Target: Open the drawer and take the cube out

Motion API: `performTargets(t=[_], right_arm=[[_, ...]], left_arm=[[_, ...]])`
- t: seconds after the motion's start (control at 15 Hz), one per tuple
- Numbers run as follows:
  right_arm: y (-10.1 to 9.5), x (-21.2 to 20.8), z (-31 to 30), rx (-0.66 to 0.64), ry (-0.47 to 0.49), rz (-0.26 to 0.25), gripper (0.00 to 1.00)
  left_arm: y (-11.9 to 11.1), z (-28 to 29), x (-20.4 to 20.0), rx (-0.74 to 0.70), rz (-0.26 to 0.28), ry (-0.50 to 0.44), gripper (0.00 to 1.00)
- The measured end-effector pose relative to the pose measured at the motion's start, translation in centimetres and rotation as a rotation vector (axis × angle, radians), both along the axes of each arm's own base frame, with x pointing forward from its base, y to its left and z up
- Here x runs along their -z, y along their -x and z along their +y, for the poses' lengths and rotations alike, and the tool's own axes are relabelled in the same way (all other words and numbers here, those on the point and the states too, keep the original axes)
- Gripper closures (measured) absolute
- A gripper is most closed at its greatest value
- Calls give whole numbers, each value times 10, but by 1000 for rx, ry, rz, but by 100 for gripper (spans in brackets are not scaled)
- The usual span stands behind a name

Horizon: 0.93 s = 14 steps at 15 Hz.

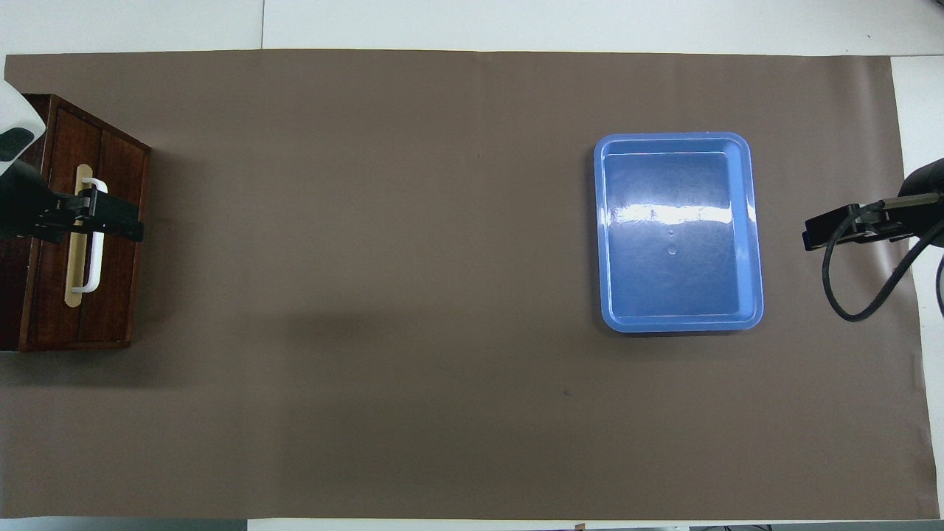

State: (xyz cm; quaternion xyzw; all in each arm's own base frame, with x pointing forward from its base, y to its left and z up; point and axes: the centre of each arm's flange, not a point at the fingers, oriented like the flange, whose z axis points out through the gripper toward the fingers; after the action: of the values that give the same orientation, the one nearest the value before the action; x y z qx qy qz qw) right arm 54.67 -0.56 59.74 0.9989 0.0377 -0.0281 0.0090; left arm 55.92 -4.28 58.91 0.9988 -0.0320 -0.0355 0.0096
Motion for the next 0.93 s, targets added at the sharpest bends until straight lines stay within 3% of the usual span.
performTargets(t=[0.6,0.93], right_arm=[[0,0,0,0,0,0,0],[0,0,0,0,0,0,0]], left_arm=[[-2,1,-1,-1,-18,-2,0],[-8,-5,14,64,-71,-149,0]])
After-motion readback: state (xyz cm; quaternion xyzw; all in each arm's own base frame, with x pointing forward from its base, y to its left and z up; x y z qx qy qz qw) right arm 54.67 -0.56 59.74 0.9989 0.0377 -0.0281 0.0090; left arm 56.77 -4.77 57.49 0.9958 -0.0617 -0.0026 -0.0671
